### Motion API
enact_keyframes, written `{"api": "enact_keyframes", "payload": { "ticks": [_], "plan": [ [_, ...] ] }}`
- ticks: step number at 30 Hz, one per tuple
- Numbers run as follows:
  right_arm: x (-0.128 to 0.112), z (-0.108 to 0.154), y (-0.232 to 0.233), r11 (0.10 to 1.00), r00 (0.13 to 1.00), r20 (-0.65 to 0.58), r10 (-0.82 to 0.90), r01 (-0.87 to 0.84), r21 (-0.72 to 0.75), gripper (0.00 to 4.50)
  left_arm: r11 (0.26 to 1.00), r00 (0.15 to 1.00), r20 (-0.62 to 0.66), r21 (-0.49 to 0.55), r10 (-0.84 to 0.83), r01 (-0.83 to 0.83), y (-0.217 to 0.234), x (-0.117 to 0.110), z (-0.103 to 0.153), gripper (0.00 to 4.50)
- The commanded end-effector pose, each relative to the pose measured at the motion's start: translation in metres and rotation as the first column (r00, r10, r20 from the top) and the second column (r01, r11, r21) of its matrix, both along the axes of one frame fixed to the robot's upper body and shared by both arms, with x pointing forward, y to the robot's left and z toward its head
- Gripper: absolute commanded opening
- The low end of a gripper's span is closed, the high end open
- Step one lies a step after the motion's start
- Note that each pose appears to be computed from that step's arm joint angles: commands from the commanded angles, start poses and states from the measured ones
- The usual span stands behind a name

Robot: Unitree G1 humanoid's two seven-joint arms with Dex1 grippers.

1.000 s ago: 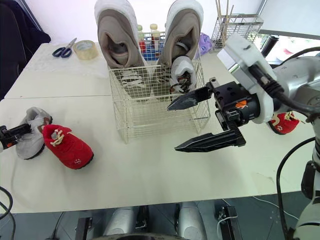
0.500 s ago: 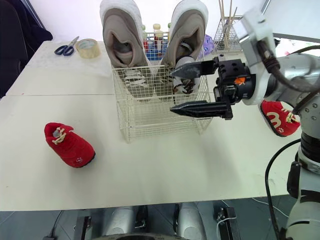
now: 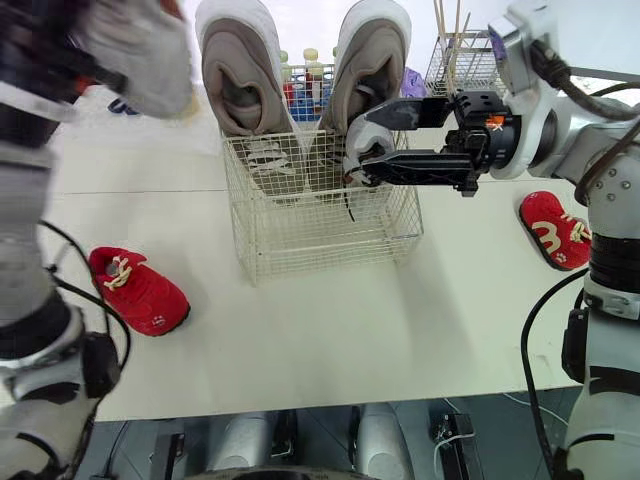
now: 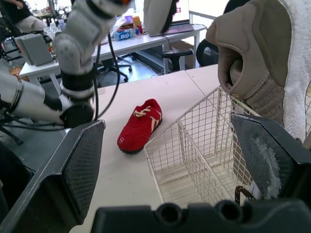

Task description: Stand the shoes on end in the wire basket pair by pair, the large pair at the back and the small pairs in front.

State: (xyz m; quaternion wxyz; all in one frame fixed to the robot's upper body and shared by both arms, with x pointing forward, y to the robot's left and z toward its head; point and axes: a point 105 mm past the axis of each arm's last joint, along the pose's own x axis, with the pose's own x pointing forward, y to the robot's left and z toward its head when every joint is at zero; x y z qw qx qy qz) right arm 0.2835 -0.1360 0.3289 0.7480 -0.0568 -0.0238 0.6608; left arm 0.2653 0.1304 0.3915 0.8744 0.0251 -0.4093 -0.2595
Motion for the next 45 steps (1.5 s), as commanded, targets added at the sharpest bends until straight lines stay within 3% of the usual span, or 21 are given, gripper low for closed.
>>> {"api": "enact_keyframes", "payload": {
  "ticks": [1, 10, 17, 28, 37, 40, 45],
  "plan": [
    [-0.003, 0.015, -0.013, 0.999, 0.998, 0.041, -0.050, 0.049, 0.018, 4.50, 0.999, 0.997, 0.065, 0.017, -0.032, 0.031, -0.011, -0.004, -0.004, 0.02],
    [-0.017, -0.002, -0.051, 0.967, 0.963, -0.095, -0.253, 0.253, -0.006, 4.50, 0.993, 0.995, 0.013, -0.049, -0.104, 0.104, -0.035, 0.030, -0.053, 0.02],
    [-0.024, -0.008, -0.064, 0.942, 0.932, -0.151, -0.331, 0.334, -0.002, 4.50, 0.993, 0.995, 0.013, -0.058, -0.097, 0.098, -0.055, 0.035, -0.084, 0.02],
    [-0.021, -0.012, -0.060, 0.941, 0.928, -0.172, -0.332, 0.339, 0.011, 4.50, 0.998, 0.995, 0.091, -0.056, 0.028, -0.023, -0.057, 0.055, -0.096, 0.02],
    [-0.031, -0.029, -0.066, 0.930, 0.900, -0.247, -0.361, 0.365, -0.028, 4.50, 0.995, 0.995, 0.058, -0.060, 0.077, -0.073, -0.058, 0.074, -0.119, 0.02],
    [-0.034, -0.037, -0.065, 0.927, 0.889, -0.268, -0.370, 0.371, -0.050, 4.50, 0.996, 0.998, 0.011, -0.066, 0.068, -0.067, -0.060, 0.079, -0.132, 0.02],
    [-0.037, -0.044, -0.065, 0.921, 0.878, -0.284, -0.387, 0.385, -0.063, 4.50, 0.985, 0.980, -0.197, -0.160, 0.031, -0.063, -0.051, 0.092, -0.165, 0.02]
  ]
}}
